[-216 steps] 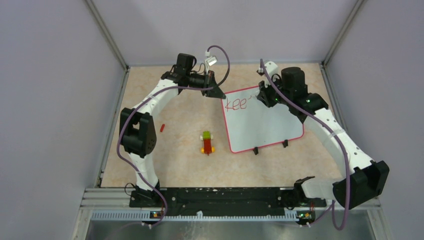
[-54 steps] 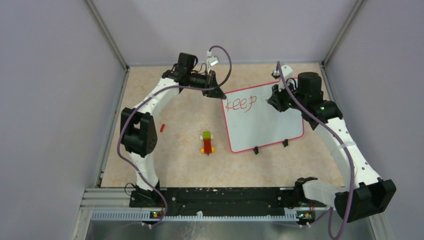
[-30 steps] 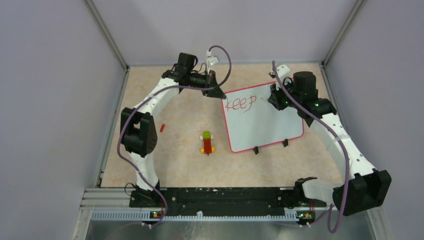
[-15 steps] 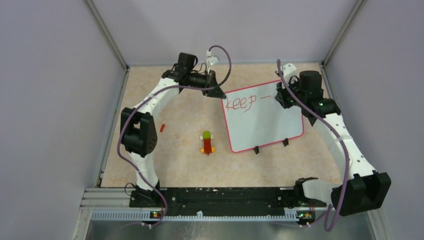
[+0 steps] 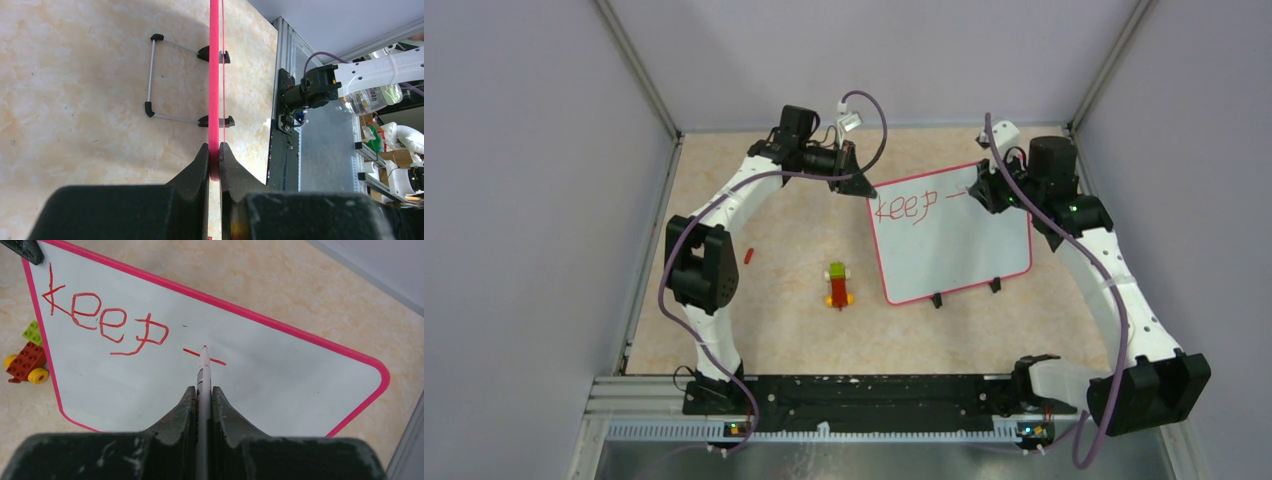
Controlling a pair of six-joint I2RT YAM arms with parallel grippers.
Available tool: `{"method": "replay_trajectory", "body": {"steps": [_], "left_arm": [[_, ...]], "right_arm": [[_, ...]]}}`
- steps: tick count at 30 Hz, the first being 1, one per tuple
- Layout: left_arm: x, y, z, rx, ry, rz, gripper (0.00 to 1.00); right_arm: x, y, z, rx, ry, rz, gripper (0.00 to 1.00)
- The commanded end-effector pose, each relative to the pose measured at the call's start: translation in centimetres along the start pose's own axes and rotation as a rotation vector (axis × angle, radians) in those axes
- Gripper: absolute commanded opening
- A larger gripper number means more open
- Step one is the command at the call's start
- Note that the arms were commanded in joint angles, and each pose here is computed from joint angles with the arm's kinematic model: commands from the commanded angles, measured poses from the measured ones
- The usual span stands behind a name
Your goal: Write a sentence on the whiteboard
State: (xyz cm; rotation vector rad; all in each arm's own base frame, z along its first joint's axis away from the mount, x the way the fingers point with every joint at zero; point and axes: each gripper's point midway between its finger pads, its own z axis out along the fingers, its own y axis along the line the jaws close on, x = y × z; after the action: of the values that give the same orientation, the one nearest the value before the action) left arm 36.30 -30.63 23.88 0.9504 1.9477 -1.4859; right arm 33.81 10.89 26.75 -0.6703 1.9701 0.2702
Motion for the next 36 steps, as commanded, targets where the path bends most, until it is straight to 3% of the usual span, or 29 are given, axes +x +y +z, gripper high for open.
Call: {"method": "replay_trajectory", "body": {"steps": [1, 24, 36], "left_arm": [[-1.8, -2.3, -0.6, 0.038, -0.036, 0.116, 0.0], [-1.7, -2.2, -0.5, 0.038, -0.034, 0.112, 0.0], [-1.6, -2.3, -0.6, 0.036, -0.035, 0.115, 0.0]], "right_arm": [[-2.9, -0.9, -0.1, 0.018, -0.081, -0.012, 0.0], [3.1, -0.1, 0.6, 0.022, 0.037, 0.001, 0.0], [2.1, -1.7, -0.3, 0.104, 0.034, -0.034, 0.0]]}}
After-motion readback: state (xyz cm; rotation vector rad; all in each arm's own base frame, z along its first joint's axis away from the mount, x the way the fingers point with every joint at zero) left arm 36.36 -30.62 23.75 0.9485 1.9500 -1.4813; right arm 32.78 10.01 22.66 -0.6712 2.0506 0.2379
